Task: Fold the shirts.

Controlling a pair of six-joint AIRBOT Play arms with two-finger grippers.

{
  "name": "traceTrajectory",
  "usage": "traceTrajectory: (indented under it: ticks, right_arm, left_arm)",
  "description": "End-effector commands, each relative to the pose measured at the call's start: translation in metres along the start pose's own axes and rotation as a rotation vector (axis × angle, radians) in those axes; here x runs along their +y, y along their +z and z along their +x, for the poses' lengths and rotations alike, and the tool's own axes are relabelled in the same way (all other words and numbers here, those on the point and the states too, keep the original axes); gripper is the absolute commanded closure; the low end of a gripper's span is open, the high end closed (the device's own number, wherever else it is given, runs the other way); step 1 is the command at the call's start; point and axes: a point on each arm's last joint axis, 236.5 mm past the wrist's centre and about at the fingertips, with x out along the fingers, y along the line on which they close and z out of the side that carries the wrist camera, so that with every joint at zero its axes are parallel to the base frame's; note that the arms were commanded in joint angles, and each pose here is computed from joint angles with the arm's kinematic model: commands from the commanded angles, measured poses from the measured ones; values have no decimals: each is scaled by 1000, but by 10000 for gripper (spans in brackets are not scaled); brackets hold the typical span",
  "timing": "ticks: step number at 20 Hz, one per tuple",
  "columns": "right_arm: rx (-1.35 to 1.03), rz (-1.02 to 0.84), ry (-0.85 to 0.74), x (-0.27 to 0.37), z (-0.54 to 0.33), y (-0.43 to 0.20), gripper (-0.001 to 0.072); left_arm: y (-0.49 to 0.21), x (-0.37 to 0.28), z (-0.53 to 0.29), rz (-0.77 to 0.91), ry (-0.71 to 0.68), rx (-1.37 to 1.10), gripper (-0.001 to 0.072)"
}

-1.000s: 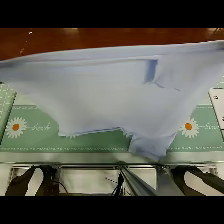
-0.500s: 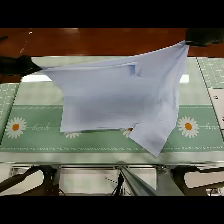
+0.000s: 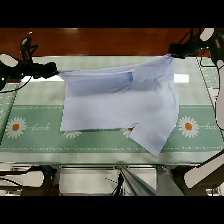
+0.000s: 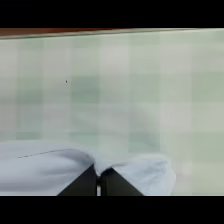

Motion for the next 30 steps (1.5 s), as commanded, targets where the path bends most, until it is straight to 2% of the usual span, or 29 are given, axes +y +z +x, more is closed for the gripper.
traceTrajectory:
  ticks: [1,5,9,10,11,12,13,15,17,20,22,23,25,27,30]
  right_arm:
    - [109,-7,-22,-7,12,-27,692]
    - [362,-23,-45,-15,-27,-82,693]
    - [514,-3,-25,-10,-29,-116,692]
    - [534,6,-3,-5,-26,-121,664]
    - [556,10,23,1,-26,-125,514]
    - [574,-10,45,4,-30,-129,382]
    - [603,-34,46,2,-37,-134,312]
    - [689,-83,-45,-25,-64,-148,312]
    - [641,-18,-140,-57,-96,-138,312]
    - [547,92,-172,-99,-142,-130,312]
    - [514,169,-113,-121,-156,-149,296]
    - [498,226,-49,-127,-158,-163,262]
    - [490,354,82,-127,-157,-194,260]
    - [466,428,148,-126,-153,-219,260]
    - [420,451,129,-131,-144,-239,260]
  left_arm:
    - [-16,2,9,-53,-14,72,689]
    - [-55,-14,-20,-70,-100,306,690]
    - [-67,-7,-10,-127,-97,357,689]
    - [-71,-10,-7,-142,-111,374,675]
    - [-73,-14,-7,-154,-134,387,565]
    - [-74,-17,-10,-159,-145,396,389]
    - [-75,-17,-17,-153,-154,413,300]
    - [-74,-14,-39,-132,-179,453,299]
    - [-77,-2,-69,-136,-194,482,299]
    - [-102,29,-107,-170,-154,511,299]
    - [-135,43,-118,-289,-156,515,299]
    - [-159,45,-120,-344,-162,539,298]
    - [-196,47,-116,-405,-176,580,164]
    - [-220,43,-105,-435,-191,621,161]
    - [-231,46,-85,-425,-153,601,162]
